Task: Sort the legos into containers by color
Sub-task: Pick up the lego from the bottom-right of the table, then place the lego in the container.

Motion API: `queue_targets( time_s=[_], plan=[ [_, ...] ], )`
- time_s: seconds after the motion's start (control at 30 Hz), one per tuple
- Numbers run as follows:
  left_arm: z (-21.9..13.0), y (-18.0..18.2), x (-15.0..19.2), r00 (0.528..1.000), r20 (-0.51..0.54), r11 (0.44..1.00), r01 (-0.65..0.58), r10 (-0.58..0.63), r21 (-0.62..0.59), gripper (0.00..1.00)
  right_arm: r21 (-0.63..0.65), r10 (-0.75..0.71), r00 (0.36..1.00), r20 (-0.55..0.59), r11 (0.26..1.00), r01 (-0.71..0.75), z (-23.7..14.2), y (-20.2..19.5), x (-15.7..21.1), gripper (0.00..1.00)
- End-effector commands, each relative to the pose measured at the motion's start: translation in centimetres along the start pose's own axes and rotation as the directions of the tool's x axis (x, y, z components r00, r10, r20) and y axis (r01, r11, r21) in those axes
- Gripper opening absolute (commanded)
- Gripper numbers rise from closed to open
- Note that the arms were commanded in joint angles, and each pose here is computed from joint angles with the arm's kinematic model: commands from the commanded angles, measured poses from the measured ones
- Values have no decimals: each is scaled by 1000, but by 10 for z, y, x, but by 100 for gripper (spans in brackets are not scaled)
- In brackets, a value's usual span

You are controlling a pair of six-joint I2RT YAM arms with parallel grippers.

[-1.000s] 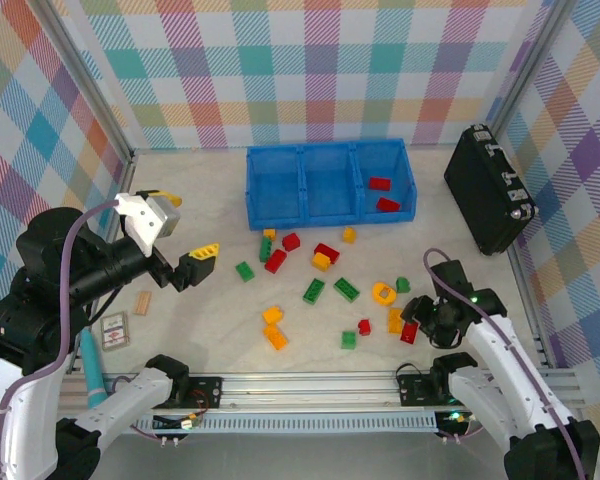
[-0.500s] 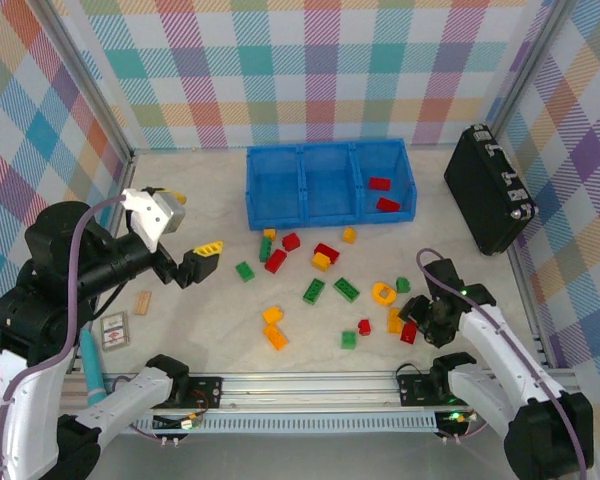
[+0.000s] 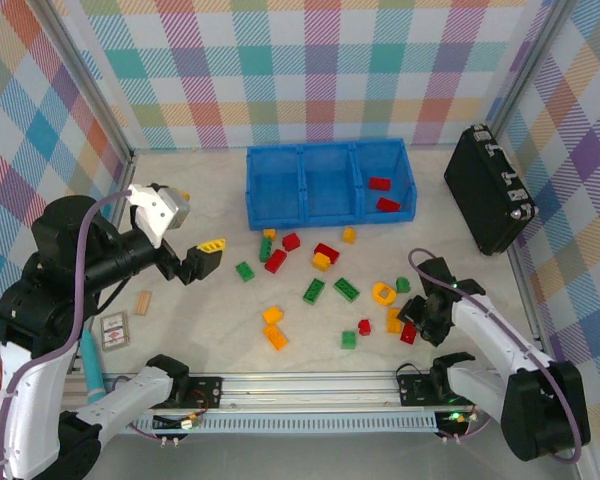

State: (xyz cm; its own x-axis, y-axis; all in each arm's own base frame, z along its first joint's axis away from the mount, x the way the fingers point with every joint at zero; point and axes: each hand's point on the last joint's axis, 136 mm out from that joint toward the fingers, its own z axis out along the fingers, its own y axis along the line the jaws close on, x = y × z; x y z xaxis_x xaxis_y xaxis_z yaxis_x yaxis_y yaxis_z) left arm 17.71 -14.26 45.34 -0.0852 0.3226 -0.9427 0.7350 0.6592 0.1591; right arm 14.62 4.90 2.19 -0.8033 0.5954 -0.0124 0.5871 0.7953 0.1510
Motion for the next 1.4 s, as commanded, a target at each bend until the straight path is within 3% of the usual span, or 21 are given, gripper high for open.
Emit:
queue_targets(
  time_s=[0.0,0.27,0.43,0.67,0.83,1.07,1.2,1.37],
  plan=[
    [-5,-1,-9,999,25,1000,-21,21,-5,100,17,-22,1000,2,1000,22,2,0,-2,61],
    [-7,2,-6,999,18,999,-36,37,-25,100,63,-38,999,-22,997,40,8,0,-6,49],
    [-5,5,-4,999,4,998,-49,49,-44,100,72,-35,999,-19,997,36,8,0,-7,35],
    [3,11,1,998,-20,996,-68,67,-60,100,71,-90,993,82,994,85,-24,14,-32,22],
    [6,16,7,995,-53,992,-90,86,-87,100,86,-262,933,249,965,248,-76,65,-93,21],
    [13,21,15,992,-80,989,-107,99,-103,100,50,-405,763,504,896,442,-125,173,-188,22],
    [15,23,17,990,-95,988,-109,99,-107,100,26,-428,697,575,862,507,-128,225,-225,22],
    [15,28,18,988,-117,985,-118,103,-129,100,79,-450,665,596,857,509,-104,260,-272,22]
  ],
)
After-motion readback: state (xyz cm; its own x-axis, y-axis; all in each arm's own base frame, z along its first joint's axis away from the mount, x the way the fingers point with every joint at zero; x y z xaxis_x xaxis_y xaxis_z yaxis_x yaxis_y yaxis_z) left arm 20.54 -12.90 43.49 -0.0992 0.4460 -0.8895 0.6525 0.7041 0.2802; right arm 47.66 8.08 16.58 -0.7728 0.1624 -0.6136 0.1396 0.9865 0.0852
